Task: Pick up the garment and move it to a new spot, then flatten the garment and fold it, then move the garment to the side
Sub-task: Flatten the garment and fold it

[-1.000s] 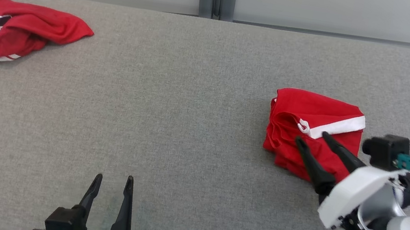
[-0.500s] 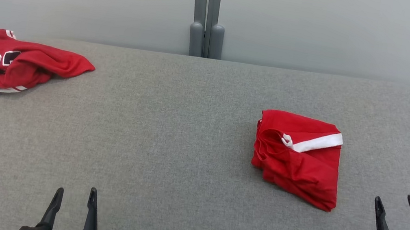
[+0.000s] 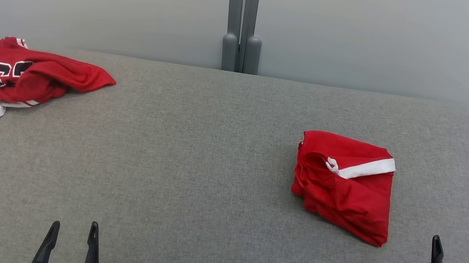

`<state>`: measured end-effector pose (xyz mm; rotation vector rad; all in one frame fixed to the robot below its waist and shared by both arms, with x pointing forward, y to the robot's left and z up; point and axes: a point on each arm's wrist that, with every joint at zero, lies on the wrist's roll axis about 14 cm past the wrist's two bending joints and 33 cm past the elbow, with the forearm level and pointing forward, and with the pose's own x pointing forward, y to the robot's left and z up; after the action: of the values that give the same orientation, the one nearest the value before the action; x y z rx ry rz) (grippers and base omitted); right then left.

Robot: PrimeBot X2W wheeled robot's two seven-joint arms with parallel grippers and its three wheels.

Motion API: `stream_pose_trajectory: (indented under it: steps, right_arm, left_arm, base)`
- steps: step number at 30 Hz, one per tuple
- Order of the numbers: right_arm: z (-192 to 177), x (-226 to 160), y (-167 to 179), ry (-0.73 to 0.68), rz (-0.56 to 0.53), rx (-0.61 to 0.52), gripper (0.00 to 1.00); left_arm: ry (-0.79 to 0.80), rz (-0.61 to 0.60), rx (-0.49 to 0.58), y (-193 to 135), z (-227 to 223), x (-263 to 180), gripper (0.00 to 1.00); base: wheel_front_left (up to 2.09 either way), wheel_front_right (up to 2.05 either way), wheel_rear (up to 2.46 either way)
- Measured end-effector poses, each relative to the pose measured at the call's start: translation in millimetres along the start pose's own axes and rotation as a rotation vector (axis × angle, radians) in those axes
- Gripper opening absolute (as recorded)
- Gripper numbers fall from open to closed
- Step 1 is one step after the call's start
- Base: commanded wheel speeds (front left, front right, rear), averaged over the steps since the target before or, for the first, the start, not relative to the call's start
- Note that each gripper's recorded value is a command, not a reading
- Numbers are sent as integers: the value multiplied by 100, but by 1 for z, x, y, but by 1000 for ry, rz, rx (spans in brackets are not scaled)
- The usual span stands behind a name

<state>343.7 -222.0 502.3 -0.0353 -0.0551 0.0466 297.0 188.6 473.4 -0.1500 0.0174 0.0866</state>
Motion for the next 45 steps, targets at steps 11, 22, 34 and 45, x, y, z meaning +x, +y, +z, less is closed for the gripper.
stream_pose_trajectory:
  steps: [11,22,34,45]
  right_arm:
    - [-29,67,28,81,53,77,0]
    - [-76,104,86,246,181,78,0]
    - [-88,101,156,317,386,42,0]
    - [-69,76,198,272,512,90,0]
  left_arm:
    - [30,-40,-16,-16,-7,23,100]
    - [90,3,-45,-11,-24,19,100]
    - [82,45,-51,-1,-21,16,100]
    - [75,47,-67,-2,-20,8,100]
  base:
    - [0,0,0]
    - [0,0,0]
    - [0,0,0]
    - [0,0,0]
